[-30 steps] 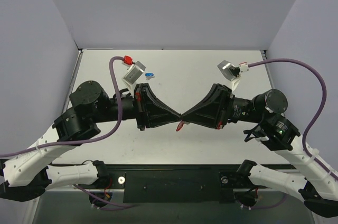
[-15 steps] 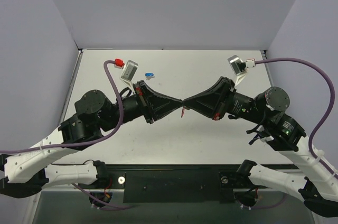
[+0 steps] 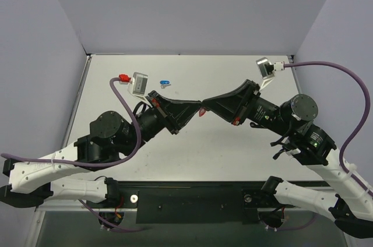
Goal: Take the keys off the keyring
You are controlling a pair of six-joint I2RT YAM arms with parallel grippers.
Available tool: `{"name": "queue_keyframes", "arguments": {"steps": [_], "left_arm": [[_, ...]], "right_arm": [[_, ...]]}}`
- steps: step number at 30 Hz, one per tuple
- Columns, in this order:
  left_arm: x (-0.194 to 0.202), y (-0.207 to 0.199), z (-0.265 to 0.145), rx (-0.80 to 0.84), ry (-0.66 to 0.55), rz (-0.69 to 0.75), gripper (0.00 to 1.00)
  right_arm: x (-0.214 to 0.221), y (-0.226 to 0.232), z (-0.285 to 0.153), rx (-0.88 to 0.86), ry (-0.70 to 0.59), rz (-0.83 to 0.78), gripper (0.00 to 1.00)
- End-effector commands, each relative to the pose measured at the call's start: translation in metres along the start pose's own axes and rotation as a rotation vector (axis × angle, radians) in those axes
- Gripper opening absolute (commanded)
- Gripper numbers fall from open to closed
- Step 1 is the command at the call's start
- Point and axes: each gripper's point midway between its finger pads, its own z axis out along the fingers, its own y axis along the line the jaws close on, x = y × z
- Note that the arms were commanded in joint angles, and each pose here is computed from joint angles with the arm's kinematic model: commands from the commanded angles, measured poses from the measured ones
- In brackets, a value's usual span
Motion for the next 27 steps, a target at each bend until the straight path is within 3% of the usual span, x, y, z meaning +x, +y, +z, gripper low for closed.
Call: {"name": "queue_keyframes", "arguments": {"steps": [1,8,17,27], "left_arm": [[-0.009,-0.023,0.004,0.041,-0.094,-0.024,0.00],[0.010,-0.027,0.010,-0.032,-0.123,0.036,0.00],[0.010,-0.019,0.012,-0.142,-0.247,-0.017,0.00],[0.016,-0.020,0.014,-0.194,-0.265,0.000,0.00]], "right_arm": [[0.000,-0.006,0.005,0.029,-0.010,-0.004,0.00],[0.002,-0.015,-0.001,0.060,-0.032,-0.015,0.00],[-0.001,-0.030,-0.005,0.125,-0.081,-0.005,0.00],[-0.002,-0.036,-0.004,0.149,-0.094,-0.001,0.00]]}}
